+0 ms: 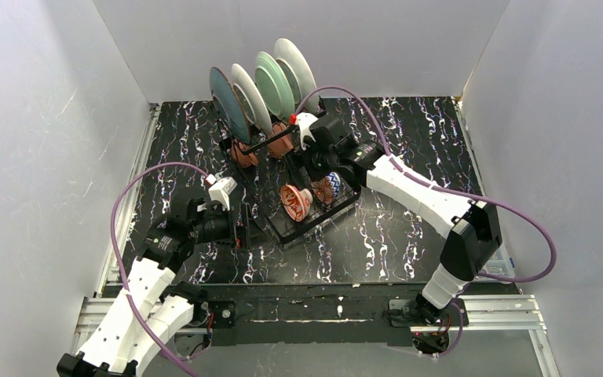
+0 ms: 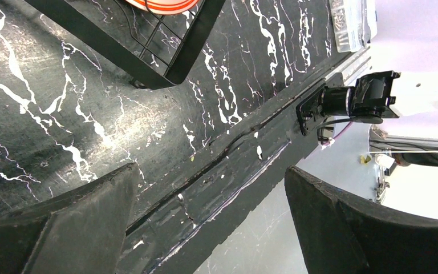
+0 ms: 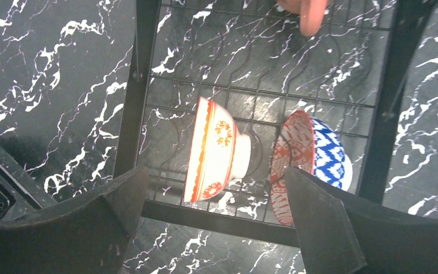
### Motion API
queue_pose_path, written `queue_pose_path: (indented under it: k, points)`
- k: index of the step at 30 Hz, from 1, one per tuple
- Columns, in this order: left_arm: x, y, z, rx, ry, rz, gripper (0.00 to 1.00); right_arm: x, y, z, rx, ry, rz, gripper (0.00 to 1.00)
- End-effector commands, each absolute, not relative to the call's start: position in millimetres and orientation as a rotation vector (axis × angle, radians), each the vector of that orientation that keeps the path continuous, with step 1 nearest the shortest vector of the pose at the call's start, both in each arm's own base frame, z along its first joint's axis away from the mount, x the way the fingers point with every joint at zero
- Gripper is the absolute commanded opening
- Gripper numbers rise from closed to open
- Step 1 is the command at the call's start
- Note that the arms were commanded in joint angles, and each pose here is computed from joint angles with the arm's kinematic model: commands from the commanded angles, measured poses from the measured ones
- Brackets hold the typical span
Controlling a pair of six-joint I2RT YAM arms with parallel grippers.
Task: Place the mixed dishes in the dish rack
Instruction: Move the dish rack to the center of the board.
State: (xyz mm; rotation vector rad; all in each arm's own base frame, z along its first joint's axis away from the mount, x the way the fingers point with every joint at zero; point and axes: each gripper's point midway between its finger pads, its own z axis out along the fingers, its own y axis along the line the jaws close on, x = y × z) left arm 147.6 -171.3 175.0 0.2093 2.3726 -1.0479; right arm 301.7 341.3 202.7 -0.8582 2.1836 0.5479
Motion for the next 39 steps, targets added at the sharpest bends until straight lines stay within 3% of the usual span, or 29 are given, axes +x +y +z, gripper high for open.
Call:
queue_pose_path:
  k: [1,11,22,28,29,32,39]
  points:
    - [148.6,-167.5,170.1,0.186,2.402,-1.012,0.98,312.8,328.3,246.5,-0.818,2.099,0.482,0.98]
    - [164.7,-159.5,159.7,0.078,2.459,-0.904,0.97,341.7,294.4,251.4,-0.731,2.114,0.373,0.91]
    - [191.4,-145.8,138.4,-0.135,2.555,-0.692,0.89,392.3,249.0,215.3,-0.563,2.201,0.362,0.78]
    - [210.9,-155.6,127.1,-0.189,2.602,-0.616,0.8,414.4,230.0,170.1,-0.494,2.292,0.424,0.7]
    - [219.0,-161.7,121.6,-0.208,2.624,-0.604,0.7,419.5,224.8,152.4,-0.491,2.329,0.412,0.66]
    - [233.2,-167.6,114.5,-0.235,2.636,-0.578,0.62,427.8,222.6,132.1,-0.479,2.366,0.408,0.62]
    - [249.2,-176.7,103.7,-0.252,2.668,-0.549,0.53,437.2,227.4,101.3,-0.481,2.422,0.424,0.57]
